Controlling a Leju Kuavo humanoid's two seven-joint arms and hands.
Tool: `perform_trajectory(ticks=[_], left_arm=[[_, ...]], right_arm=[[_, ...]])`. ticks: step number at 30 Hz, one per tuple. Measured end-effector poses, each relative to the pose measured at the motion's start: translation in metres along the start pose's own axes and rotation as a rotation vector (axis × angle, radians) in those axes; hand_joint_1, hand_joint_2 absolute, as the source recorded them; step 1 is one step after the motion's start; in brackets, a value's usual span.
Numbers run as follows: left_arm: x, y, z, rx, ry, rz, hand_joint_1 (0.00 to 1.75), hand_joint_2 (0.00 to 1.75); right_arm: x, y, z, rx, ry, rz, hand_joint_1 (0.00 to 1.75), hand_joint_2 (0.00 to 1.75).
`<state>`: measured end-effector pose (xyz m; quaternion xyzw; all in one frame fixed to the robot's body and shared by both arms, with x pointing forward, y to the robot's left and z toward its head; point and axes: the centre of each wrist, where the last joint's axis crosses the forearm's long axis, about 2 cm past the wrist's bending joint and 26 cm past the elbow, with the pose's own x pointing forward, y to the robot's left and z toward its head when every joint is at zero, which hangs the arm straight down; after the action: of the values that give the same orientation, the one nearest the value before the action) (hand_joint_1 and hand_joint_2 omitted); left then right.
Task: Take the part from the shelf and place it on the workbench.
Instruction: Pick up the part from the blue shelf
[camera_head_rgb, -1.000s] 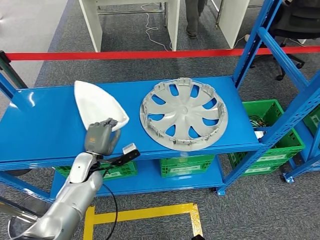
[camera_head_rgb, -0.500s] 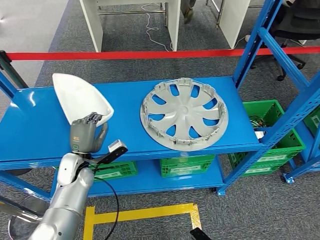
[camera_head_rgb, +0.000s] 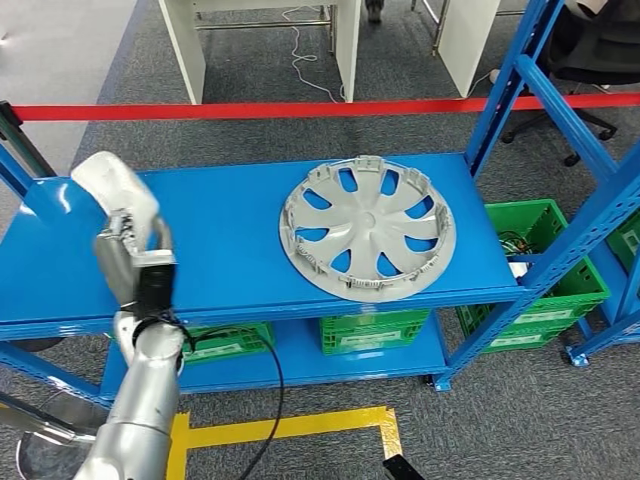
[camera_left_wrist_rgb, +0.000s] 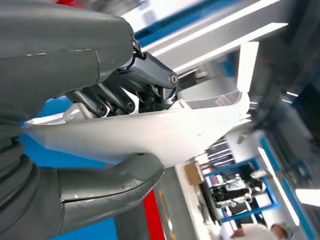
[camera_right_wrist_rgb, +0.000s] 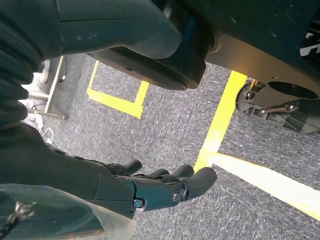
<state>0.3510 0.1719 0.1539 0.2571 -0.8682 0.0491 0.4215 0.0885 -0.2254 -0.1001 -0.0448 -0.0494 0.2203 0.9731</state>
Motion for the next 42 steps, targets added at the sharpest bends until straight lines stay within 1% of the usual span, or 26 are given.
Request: perform_trajectory(ticks=[2,3,5,10,14,17,22,27,35,38,42], left_arm=[[0.006,0.005,0.002,0.01,0.067,0.111,1.75,1.75],[0.009,0.008,0.005,-0.005,0.08,0.162,1.75,1.75],[0.016,0.014,0.012,-0.052,0.072,0.263,1.75,1.75],[0.044,0.025,0.034,-0.185,0.006,0.515,1.75,1.75],[0.064,0.032,0.049,-0.242,-0.017,0.669,1.75,1.75],[0.073,0.037,0.058,-0.256,-0.01,0.767,1.75,1.75],[0.08,0.043,0.075,-0.307,0.052,0.936,1.75,1.75],[0.084,0.044,0.079,-0.33,0.07,1.011,1.75,1.75],[0.083,0.047,0.084,-0.332,0.085,1.019,1.75,1.75],[0.083,0.048,0.085,-0.335,0.082,1.008,1.75,1.75],[0.085,0.052,0.088,-0.331,0.076,0.993,1.75,1.75]], right_arm=[[-0.001,0.0,0.0,0.0,0.002,-0.015,0.0,1.75],[-0.002,0.0,0.0,0.001,0.003,-0.024,0.0,1.75],[-0.002,0.0,0.0,0.003,0.006,-0.041,0.0,1.75],[-0.004,0.001,0.0,0.006,0.012,-0.082,0.0,1.75],[-0.005,0.003,0.0,0.008,0.015,-0.107,0.0,1.75],[-0.006,0.003,0.0,0.004,0.004,-0.127,0.0,1.75],[-0.009,0.003,-0.001,-0.005,-0.003,-0.145,0.0,1.75],[-0.014,0.008,-0.001,0.0,0.0,-0.153,0.0,1.75],[-0.015,0.01,-0.001,-0.006,-0.036,-0.162,0.0,1.75],[-0.017,0.012,0.0,-0.042,-0.077,-0.159,0.0,1.75],[-0.017,0.019,0.001,-0.129,-0.122,-0.156,0.0,1.75]])
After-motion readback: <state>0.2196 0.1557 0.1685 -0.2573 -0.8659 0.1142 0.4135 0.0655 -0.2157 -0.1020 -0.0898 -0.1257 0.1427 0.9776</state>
